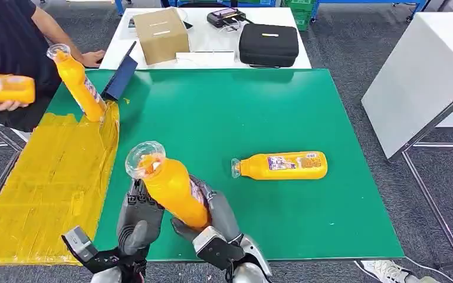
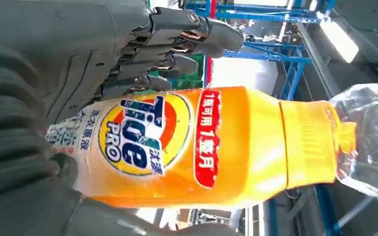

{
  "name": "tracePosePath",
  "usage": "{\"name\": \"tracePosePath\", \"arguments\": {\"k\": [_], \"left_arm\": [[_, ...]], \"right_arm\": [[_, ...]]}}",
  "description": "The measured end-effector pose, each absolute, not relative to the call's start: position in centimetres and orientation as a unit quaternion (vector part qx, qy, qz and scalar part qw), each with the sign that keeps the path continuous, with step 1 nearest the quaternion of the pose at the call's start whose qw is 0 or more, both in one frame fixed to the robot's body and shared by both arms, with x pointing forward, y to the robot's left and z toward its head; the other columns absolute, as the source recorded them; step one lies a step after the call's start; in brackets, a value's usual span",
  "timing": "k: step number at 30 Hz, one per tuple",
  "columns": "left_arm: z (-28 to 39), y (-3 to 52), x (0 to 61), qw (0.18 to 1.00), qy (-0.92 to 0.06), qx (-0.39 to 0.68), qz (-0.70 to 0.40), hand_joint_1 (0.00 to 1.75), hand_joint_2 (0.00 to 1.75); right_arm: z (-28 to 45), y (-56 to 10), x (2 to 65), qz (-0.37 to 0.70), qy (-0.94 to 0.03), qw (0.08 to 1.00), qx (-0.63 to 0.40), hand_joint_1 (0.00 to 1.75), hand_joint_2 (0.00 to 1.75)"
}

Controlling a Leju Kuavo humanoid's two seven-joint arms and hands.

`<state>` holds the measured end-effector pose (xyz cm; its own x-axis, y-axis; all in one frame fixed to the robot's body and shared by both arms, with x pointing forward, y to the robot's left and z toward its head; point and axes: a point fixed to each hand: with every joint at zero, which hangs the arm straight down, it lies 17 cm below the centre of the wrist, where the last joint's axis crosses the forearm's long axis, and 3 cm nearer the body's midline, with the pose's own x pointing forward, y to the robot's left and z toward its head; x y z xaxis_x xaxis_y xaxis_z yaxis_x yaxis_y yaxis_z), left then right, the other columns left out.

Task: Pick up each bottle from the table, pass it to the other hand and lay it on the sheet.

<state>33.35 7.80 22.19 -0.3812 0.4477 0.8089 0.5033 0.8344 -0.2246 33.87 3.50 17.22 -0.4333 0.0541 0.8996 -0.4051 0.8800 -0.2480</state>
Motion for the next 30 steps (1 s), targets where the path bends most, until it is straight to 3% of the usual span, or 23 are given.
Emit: {"name": "tracePosePath", "arguments": {"k": [12,24,25,26,30], "left_arm": [[22.9,7.2,33.1,0.450,-0.866,-0.197,-0.092,0.00,1.75],[19.4,6.3,34.3,0.487,-0.844,-0.140,-0.173,0.00,1.75],[19.2,6.3,34.4,0.489,-0.843,-0.139,-0.175,0.73,1.75],[19.0,6.3,34.5,0.492,-0.841,-0.138,-0.178,1.75,1.75],[17.0,5.9,35.0,0.513,-0.821,-0.140,-0.207,1.75,1.75]], "right_arm": [[15.4,4.9,33.5,0.256,-0.800,0.531,0.110,1.75,1.75],[12.3,6.5,33.2,0.307,-0.772,0.549,0.094,1.75,1.75],[12.2,6.5,33.2,0.309,-0.771,0.549,0.094,1.75,1.75],[12.0,6.6,33.2,0.311,-0.769,0.550,0.094,1.75,1.75],[10.7,7.2,32.9,0.329,-0.757,0.557,0.097,1.75,1.75]]}}
